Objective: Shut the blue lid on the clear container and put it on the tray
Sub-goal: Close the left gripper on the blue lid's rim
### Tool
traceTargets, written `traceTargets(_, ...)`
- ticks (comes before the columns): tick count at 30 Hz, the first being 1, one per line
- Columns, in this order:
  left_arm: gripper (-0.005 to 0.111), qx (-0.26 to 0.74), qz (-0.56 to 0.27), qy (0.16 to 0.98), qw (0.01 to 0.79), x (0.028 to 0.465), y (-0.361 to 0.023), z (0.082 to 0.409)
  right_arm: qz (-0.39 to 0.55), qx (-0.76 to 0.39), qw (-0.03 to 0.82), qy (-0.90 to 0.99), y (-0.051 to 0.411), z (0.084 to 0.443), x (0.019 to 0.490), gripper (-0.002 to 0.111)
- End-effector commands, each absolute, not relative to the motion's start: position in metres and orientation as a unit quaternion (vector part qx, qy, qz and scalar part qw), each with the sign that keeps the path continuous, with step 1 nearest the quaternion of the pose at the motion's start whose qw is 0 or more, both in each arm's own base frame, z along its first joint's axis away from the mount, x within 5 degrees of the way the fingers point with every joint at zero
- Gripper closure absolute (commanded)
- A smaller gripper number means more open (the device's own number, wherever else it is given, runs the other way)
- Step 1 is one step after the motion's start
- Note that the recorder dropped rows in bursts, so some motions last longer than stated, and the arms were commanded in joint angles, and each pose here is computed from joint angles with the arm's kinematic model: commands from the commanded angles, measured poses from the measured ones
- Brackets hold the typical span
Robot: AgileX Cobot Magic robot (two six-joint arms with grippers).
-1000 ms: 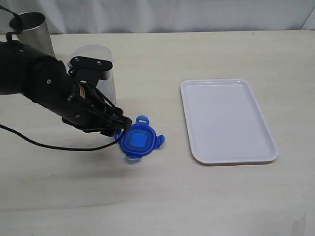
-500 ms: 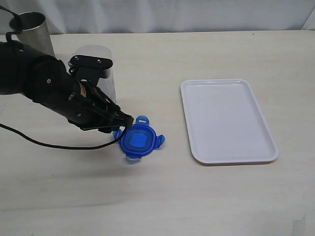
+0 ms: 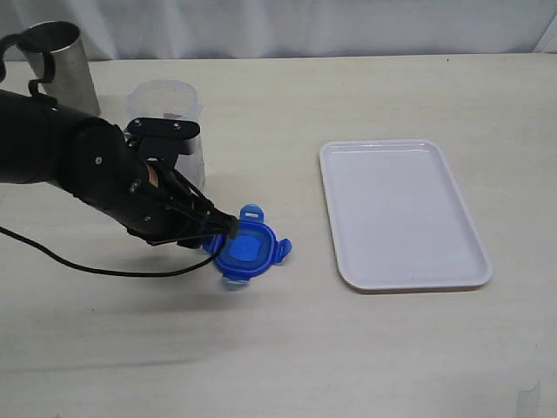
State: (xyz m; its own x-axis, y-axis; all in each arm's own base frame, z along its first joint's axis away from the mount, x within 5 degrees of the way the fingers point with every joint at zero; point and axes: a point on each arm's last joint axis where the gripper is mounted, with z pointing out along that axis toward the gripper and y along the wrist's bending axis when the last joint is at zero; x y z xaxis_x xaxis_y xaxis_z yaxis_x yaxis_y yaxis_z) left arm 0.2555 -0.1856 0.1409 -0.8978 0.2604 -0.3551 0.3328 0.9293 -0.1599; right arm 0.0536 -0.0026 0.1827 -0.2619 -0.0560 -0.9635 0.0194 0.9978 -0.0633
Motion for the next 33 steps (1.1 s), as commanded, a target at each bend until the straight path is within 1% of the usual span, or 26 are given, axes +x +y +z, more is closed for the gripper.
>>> traceTargets(1,0.062,0.148,-0.119,0.963,0.19,0.26,-0.189,0.139,-0.035,-0.013,0.609,0.792,-0.003,0.182,0.053,0.104)
traceTargets(5,0.062,0.145,-0.125,0.96,0.205,0.263,-0.191,0.138,-0.035,-0.013,0.609,0.792,-0.003,0.182,0.053,0.104)
traceTargets(16,0.063,0.132,-0.114,0.97,0.17,0.263,-0.192,0.111,-0.035,-0.013,0.609,0.792,-0.003,0.182,0.053,0.104)
traceTargets(26,0.063,0.106,-0.129,0.969,0.182,0.265,-0.194,0.112,-0.035,-0.013,0.609,0.792,-0.003,0.182,0.053,0.104)
traceTargets(33,0.063,0.123,-0.129,0.967,0.182,0.261,-0.199,0.112,-0.035,-0.013,0.609,0.792,-0.003,0.182,0.053,0.104)
